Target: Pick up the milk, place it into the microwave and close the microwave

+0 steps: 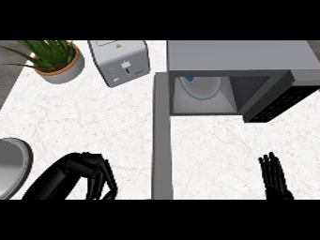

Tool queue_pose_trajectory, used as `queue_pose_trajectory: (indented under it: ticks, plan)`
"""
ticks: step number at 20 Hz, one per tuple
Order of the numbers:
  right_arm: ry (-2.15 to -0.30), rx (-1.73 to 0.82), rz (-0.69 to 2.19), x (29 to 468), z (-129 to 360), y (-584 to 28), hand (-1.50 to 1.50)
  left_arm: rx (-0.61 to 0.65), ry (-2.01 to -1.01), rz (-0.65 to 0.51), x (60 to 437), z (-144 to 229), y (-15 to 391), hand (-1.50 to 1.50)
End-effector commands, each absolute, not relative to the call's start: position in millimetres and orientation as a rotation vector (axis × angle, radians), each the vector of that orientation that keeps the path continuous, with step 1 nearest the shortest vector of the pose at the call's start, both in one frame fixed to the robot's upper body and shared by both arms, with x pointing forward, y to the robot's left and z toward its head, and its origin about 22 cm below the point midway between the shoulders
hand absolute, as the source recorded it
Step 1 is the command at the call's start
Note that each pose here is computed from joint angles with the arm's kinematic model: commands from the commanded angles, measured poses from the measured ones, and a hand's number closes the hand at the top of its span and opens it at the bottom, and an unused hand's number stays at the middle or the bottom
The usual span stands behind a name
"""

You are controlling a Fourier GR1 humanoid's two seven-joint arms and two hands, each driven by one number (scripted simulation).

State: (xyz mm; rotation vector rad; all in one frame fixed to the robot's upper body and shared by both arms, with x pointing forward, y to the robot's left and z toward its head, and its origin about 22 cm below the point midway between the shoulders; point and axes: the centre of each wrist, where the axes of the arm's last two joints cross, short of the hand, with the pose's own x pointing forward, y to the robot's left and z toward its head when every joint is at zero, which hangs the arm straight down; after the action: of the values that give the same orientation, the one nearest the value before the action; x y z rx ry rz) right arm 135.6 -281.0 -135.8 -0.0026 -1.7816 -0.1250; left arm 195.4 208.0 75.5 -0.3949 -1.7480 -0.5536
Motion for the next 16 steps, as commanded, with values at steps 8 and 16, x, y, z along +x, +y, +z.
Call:
queue_pose_trajectory:
  ticks: [8,16]
  plan:
    - [-1.810,-0.017,-0.150,91,-118,-307,-1.50,-0.540,-1.549,-0.879,228,50,127,1.50]
    - [-1.885,0.056,-0.106,80,-99,-314,-1.50,-0.510,-1.585,-1.014,204,21,50,1.50]
